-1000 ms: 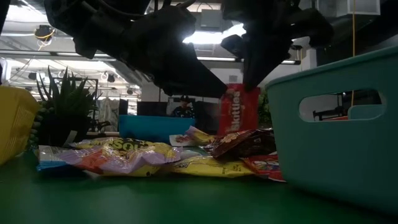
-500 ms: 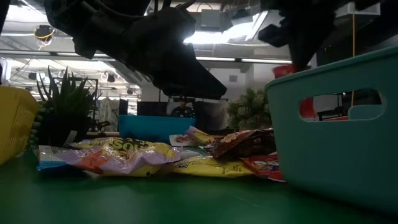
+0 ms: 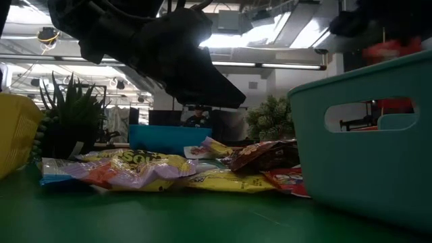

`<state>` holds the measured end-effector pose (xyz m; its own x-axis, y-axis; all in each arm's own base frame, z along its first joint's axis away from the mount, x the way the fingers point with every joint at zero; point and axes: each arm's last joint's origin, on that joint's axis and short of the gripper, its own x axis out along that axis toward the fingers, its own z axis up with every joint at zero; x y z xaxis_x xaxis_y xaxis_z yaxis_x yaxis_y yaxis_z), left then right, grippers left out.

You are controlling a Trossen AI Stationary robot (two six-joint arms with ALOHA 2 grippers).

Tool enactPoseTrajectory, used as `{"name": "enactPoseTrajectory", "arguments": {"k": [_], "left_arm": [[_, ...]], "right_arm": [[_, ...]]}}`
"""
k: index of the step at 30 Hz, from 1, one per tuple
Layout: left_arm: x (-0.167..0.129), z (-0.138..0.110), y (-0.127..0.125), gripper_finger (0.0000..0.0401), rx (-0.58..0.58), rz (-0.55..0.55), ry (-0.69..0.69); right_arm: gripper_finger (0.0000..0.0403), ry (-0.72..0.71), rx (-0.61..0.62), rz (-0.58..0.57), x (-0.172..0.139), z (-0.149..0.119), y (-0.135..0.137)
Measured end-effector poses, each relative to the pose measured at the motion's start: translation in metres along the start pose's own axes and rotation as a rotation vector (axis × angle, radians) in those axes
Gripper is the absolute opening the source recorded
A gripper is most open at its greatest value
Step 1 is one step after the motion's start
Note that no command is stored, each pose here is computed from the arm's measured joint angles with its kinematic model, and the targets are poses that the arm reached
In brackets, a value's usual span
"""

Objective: Sort candy
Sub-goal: Put the red candy into the orange bin, then put the white-blue chocolate into the light blue bin

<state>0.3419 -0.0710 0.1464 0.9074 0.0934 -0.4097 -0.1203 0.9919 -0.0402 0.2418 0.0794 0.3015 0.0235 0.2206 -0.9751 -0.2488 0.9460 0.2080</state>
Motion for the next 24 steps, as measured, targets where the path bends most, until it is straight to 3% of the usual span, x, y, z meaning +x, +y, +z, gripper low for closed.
{"name": "enactPoseTrajectory", "arguments": {"k": [4,11,19,24], "left_arm": [[0.000,0.000,0.000,0.0129,0.000,0.000,0.000],[0.000,0.000,0.000,0.0129,0.000,0.000,0.000],[0.000,-0.002,-0.001,0.0132,-0.088,-0.035,0.026],[-0.001,-0.011,-0.002,0.0163,-0.174,-0.098,0.135]], "right_arm": [[0.0001,0.068,0.013,-0.028,0.004,-0.006,0.015],[0.0025,0.055,0.034,-0.137,0.008,-0.008,0.028],[0.0115,0.050,0.079,-0.155,0.008,-0.008,0.029],[0.0176,0.045,0.079,-0.172,0.008,-0.008,0.028]]}}
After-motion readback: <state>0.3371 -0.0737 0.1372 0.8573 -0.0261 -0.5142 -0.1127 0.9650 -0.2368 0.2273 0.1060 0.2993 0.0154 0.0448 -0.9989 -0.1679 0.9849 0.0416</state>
